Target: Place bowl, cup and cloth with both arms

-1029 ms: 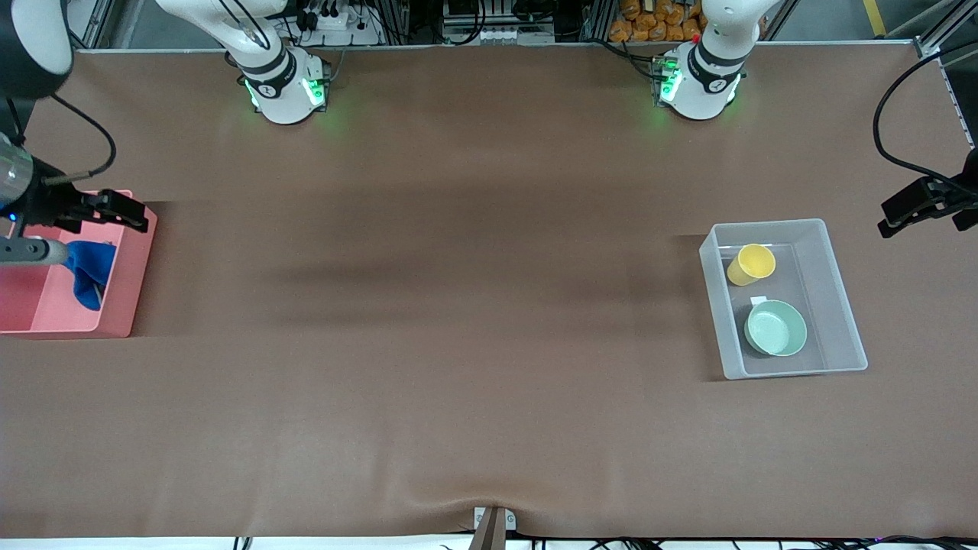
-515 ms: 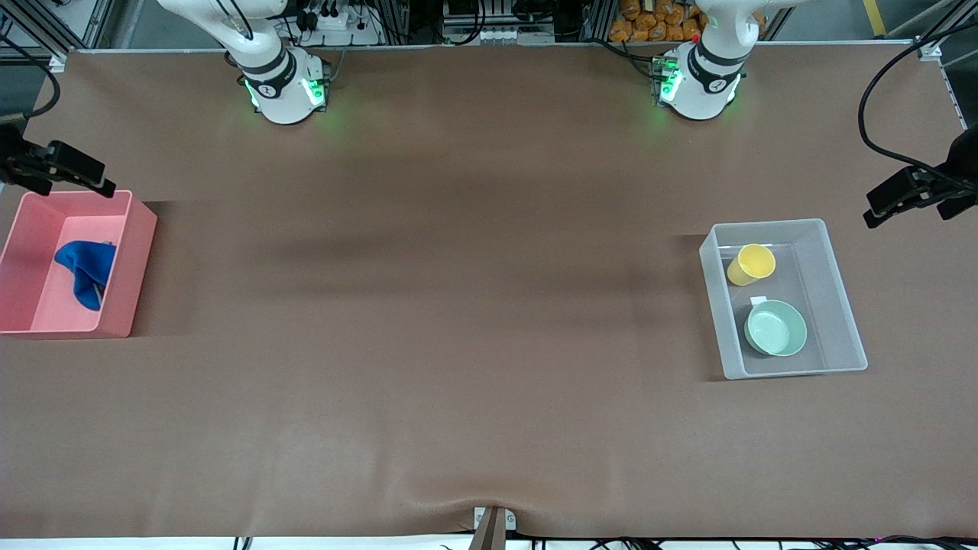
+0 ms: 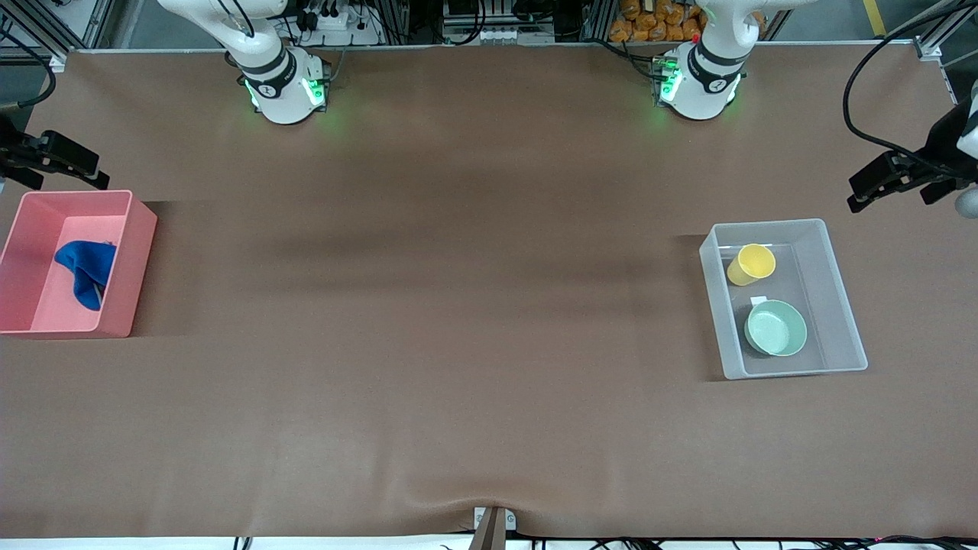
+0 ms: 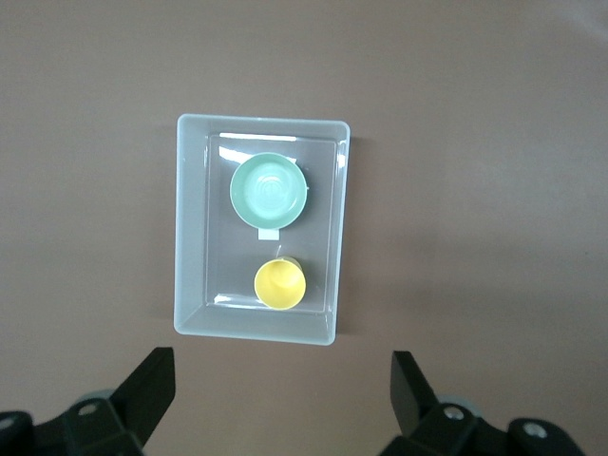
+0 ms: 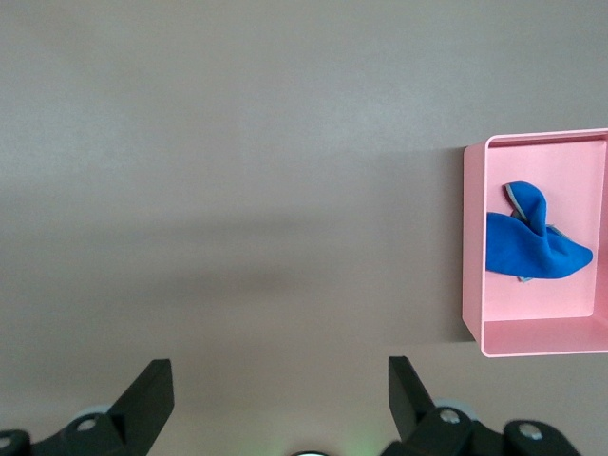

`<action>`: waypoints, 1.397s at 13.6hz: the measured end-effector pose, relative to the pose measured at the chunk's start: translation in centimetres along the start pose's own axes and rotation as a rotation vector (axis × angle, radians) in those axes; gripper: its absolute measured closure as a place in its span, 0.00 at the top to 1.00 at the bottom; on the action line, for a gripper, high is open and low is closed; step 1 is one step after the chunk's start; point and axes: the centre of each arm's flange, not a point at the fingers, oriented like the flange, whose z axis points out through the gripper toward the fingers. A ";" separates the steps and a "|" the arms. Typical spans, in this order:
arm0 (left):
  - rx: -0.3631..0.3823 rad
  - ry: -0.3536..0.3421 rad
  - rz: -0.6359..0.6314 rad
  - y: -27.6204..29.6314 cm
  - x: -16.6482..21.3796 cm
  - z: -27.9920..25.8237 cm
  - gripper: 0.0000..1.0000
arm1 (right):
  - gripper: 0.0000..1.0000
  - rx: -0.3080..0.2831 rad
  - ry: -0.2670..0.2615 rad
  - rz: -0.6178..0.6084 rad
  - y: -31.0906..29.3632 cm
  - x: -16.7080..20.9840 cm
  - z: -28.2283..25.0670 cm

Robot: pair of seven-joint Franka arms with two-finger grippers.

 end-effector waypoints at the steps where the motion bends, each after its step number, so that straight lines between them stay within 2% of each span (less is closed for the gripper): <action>1: 0.000 0.000 -0.001 -0.1 -0.4 -0.1 1.00 | 1.00 0.000 -0.003 0.000 0.0 0.0 0.0; 8: -0.016 0.007 -0.042 -2.6 -0.8 -0.7 1.00 | 1.00 -0.002 -0.011 0.001 0.1 -0.1 0.1; 10: -0.038 -0.002 -0.038 -2.1 -0.9 -0.6 1.00 | 1.00 -0.002 -0.012 0.001 0.1 -0.1 0.1; 15: -0.033 -0.054 -0.014 -1.0 -1.6 -0.2 1.00 | 1.00 -0.003 -0.012 0.001 0.1 -0.1 0.1; 19: -0.027 -0.070 -0.012 -0.9 -1.8 -0.1 1.00 | 1.00 -0.003 -0.012 0.001 0.1 -0.1 0.1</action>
